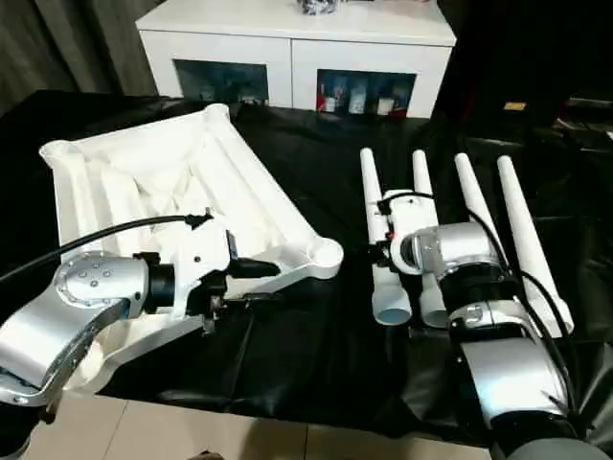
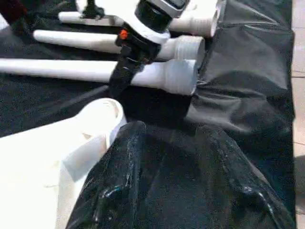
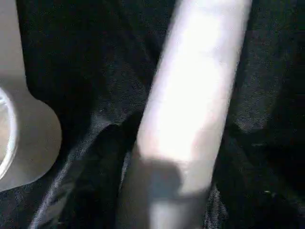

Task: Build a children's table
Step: Pick table leg

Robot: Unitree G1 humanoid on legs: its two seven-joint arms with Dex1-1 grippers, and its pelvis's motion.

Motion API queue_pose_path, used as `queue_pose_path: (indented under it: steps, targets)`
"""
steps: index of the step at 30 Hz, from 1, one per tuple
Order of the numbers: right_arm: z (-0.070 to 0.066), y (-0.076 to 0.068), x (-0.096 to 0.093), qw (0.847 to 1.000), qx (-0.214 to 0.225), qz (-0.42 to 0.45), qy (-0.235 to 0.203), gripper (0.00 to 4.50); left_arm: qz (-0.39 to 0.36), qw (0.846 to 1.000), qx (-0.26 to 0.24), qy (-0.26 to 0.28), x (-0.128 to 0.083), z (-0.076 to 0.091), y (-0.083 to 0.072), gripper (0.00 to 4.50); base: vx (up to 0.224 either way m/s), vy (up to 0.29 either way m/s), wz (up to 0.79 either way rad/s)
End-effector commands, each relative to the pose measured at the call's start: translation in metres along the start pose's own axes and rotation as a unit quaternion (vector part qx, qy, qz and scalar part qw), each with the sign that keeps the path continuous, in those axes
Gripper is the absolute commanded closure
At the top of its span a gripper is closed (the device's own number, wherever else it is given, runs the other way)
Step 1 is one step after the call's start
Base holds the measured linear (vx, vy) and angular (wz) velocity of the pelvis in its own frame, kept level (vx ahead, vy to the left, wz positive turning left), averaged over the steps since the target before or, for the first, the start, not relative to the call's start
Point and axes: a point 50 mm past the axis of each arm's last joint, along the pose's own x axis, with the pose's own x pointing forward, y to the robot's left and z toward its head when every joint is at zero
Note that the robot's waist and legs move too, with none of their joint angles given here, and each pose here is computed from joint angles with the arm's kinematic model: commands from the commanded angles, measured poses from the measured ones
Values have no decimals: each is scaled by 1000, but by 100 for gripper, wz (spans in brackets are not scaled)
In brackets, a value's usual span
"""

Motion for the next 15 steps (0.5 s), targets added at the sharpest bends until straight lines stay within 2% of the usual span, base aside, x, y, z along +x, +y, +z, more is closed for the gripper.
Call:
queue_pose_path:
  steps: [1, 2, 9, 11, 12, 14, 15]
  targets:
    - [-17, -4, 5, 999, 27, -1, 31, 204, 18, 1000, 6, -2, -3, 5, 6, 248, 0, 0, 0]
    - [-17, -4, 5, 999, 30, 1, 31, 224, 23, 1000, 6, -3, -3, 5, 7, 248, 0, 0, 0]
    - [-16, -6, 3, 998, 57, 11, 20, 260, 45, 999, -2, -5, -3, 5, 11, 248, 0, 0, 0]
    - [-9, -10, -4, 996, 85, 23, -17, 266, 114, 993, -2, -15, -4, 8, 26, 248, 0, 0, 0]
    - [1, -10, -13, 993, 85, 43, -74, 268, 169, 985, -12, -32, -5, 11, 37, 248, 0, 0, 0]
    - [4, -10, -15, 991, 85, 48, -93, 269, 181, 983, -15, -37, -5, 12, 40, 248, 0, 0, 0]
    - [11, -9, -22, 986, 84, 64, -133, 269, 204, 977, -27, -52, -6, 15, 46, 232, 0, 0, 0]
